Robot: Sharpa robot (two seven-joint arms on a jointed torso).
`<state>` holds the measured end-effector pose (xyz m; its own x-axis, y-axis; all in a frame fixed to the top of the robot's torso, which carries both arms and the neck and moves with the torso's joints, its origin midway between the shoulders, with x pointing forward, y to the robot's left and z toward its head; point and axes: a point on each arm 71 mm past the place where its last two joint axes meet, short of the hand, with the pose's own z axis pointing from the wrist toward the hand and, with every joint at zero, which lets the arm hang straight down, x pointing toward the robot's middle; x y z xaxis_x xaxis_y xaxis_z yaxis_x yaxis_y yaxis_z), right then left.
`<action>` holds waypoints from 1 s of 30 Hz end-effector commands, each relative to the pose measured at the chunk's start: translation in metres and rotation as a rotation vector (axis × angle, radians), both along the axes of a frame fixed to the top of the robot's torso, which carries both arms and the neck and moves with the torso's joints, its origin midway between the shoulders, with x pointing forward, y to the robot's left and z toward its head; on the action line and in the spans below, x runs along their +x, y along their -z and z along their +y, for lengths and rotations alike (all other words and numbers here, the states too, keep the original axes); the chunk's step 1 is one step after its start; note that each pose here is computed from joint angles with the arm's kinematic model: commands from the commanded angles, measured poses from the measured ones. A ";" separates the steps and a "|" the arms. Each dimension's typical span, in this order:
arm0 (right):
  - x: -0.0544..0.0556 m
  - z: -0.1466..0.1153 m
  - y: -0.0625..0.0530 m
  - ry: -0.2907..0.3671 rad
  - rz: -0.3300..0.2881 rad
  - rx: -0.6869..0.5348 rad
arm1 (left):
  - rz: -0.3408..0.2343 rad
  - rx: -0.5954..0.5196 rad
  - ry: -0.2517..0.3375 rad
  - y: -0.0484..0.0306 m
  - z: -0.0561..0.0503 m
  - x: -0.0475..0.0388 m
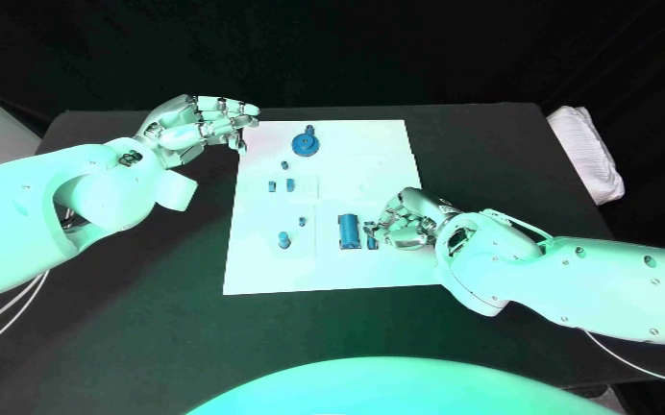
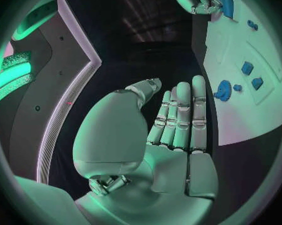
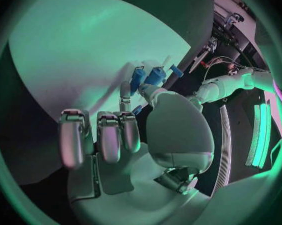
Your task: Assemble the parts on the task board
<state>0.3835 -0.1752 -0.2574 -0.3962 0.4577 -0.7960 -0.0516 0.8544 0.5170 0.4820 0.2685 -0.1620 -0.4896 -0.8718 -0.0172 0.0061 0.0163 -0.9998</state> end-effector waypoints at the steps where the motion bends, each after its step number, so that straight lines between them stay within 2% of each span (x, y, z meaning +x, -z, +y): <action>1: -0.001 0.001 0.001 -0.013 0.003 -0.010 | 0.002 -0.008 0.019 -0.0006 -0.002 -0.0009; 18: -0.001 -0.007 0.000 -0.010 -0.012 -0.002 | 0.002 -0.006 0.015 -0.0004 0.000 -0.0003; 25: 0.004 -0.019 -0.009 0.000 -0.104 0.153 | -0.009 -0.009 0.003 -0.0004 0.001 0.0021; 30: 0.016 -0.029 -0.019 -0.005 -0.177 0.276 | -0.019 -0.019 -0.014 0.0005 0.000 0.0071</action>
<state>0.3968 -0.2052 -0.2483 -0.3089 0.5702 -0.7612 -0.0907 0.7790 0.6204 0.4880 0.2694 -0.1641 -0.4788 -0.8777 -0.0215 0.0076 0.0203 -0.9998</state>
